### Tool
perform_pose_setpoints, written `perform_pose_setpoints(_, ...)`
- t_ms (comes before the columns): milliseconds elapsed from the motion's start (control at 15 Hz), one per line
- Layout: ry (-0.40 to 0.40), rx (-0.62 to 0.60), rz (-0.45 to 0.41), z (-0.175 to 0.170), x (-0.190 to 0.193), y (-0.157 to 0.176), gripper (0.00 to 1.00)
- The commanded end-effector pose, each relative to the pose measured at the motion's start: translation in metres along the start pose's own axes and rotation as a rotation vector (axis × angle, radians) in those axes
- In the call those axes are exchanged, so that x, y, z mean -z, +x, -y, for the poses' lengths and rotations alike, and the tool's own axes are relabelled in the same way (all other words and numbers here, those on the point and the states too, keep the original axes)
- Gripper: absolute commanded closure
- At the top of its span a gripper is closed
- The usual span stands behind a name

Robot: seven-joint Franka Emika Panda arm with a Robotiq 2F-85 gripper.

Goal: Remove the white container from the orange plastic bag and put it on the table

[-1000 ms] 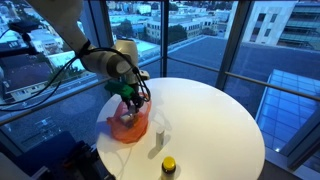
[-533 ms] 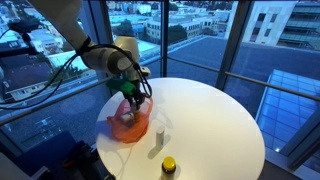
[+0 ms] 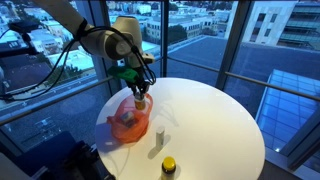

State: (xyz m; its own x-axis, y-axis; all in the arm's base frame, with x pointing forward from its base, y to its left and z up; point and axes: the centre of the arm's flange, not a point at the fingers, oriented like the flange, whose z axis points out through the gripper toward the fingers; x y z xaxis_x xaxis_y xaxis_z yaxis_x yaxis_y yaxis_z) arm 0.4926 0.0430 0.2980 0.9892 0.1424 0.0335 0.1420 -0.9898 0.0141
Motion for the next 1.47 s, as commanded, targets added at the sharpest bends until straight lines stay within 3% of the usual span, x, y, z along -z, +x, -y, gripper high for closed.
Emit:
perform_pose_setpoints(0, 0.016, -0.017, -0.034, -0.022, 0.044, -0.006, 0.81)
perform_pose_setpoints(267, 0.003, -0.089, -0.064, -0.055, 0.069, -0.012, 0.81)
perform_pose_setpoints(533, -0.01, -0.172, -0.071, -0.09, 0.067, -0.018, 0.81)
perform_pose_setpoints(933, -0.001, -0.261, -0.023, -0.13, 0.037, -0.033, 0.81)
perform_pose_setpoints(1400, 0.009, -0.288, 0.057, -0.141, -0.02, -0.045, 0.81)
